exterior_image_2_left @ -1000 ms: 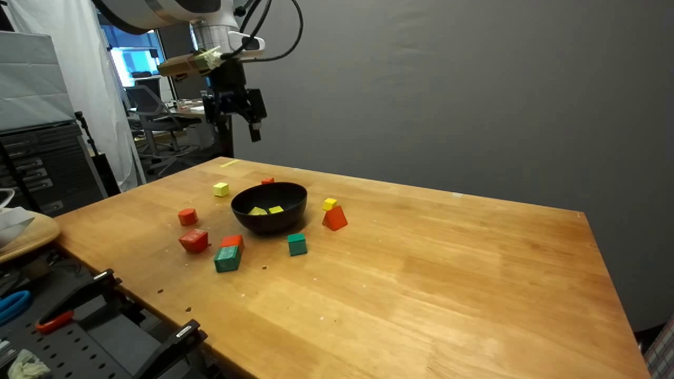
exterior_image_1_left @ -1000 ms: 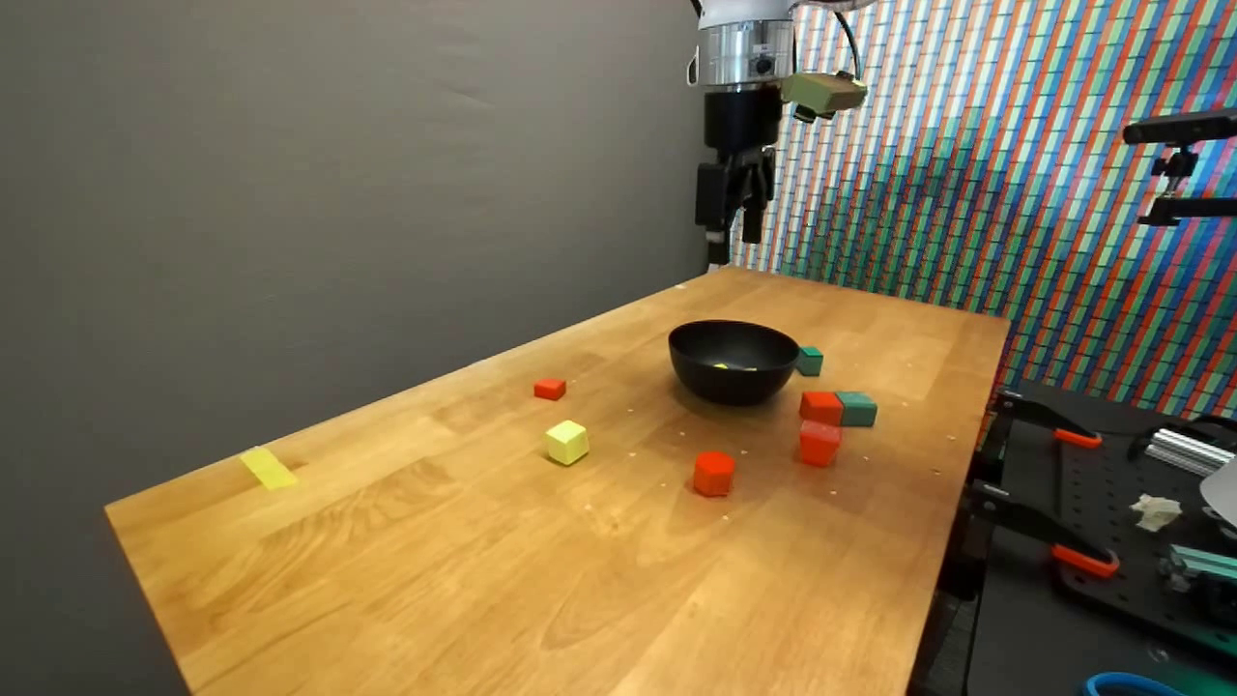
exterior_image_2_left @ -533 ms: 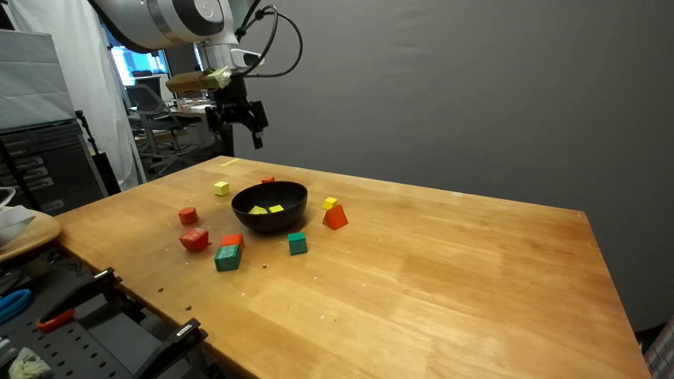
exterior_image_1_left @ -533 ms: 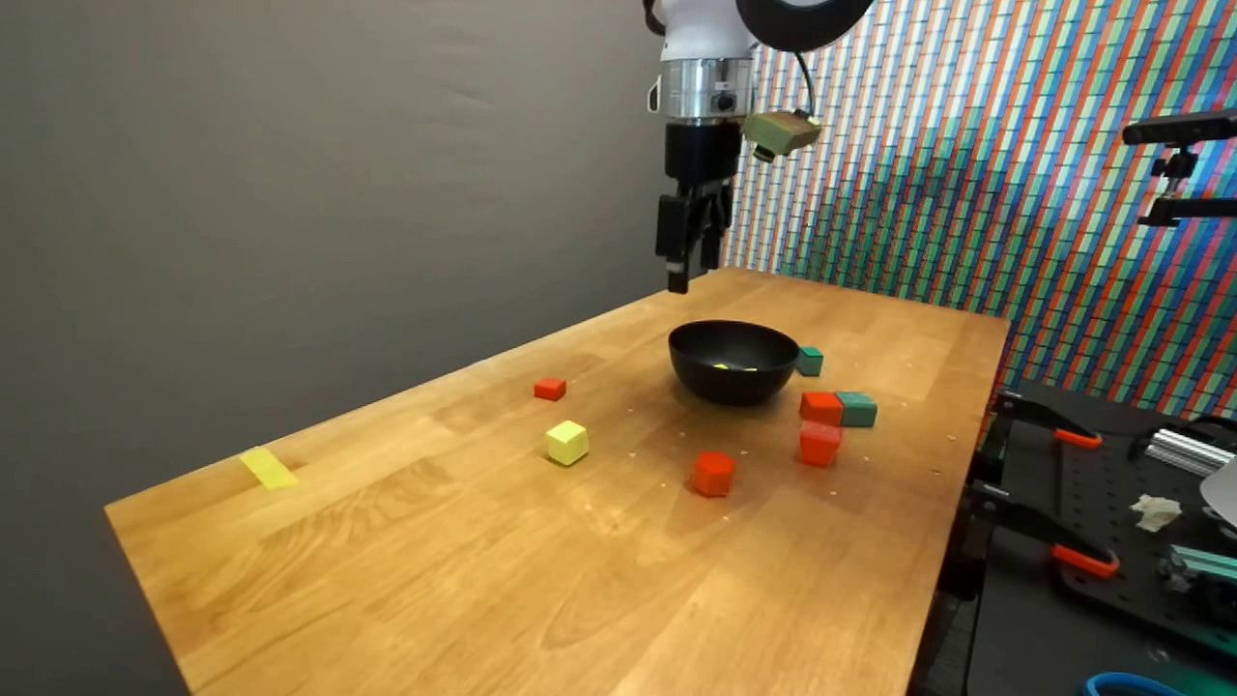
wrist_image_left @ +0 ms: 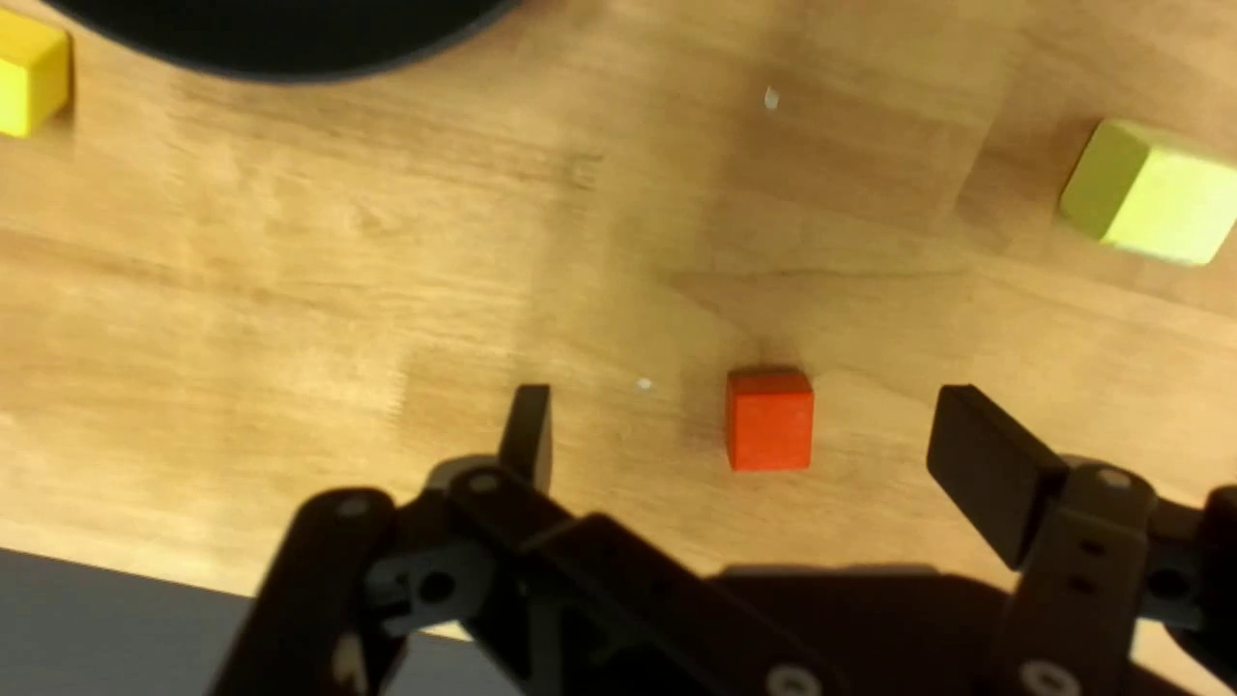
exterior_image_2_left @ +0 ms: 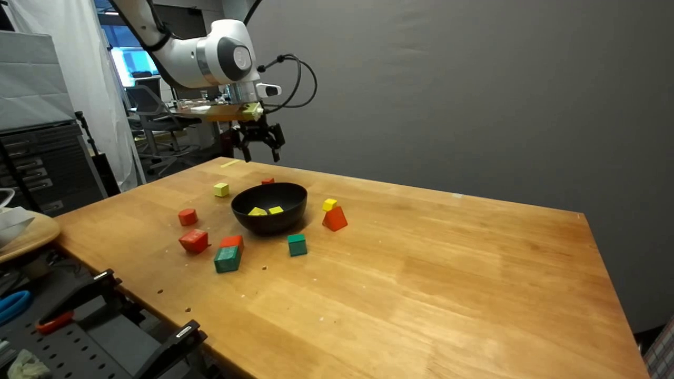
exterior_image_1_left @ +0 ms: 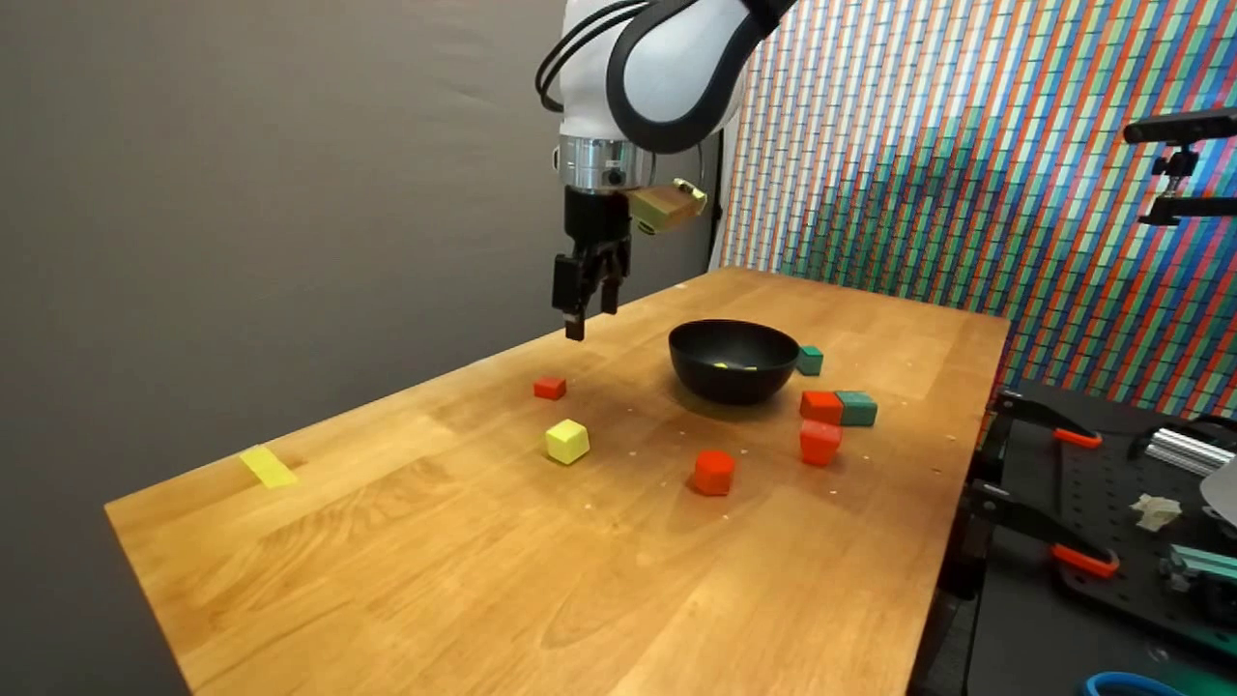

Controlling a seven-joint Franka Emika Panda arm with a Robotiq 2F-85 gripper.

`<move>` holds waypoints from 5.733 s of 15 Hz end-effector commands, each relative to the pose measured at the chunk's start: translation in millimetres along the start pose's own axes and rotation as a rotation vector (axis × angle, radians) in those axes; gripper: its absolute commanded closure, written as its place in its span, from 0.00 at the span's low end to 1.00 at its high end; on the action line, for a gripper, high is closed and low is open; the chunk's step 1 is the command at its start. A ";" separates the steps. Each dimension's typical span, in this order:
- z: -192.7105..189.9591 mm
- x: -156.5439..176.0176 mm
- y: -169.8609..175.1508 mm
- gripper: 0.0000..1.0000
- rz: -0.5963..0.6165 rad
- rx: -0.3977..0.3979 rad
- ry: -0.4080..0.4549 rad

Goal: Put all the blocks in the bowl one at a time except the right yellow block

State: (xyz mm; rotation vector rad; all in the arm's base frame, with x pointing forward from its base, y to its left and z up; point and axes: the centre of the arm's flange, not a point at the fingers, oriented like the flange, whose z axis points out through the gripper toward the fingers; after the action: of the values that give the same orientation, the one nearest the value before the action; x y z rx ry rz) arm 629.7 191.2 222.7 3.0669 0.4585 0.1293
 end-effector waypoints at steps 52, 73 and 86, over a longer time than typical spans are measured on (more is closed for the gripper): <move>-34.1 -116.2 117.0 0.06 0.448 0.017 -0.118; 49.1 -26.3 -97.4 0.00 0.027 0.157 0.027; 50.7 -14.3 -110.3 0.81 0.017 0.094 0.010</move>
State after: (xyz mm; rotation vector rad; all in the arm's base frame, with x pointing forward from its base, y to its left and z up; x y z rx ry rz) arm 586.0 285.6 146.3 3.1972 0.4645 0.1125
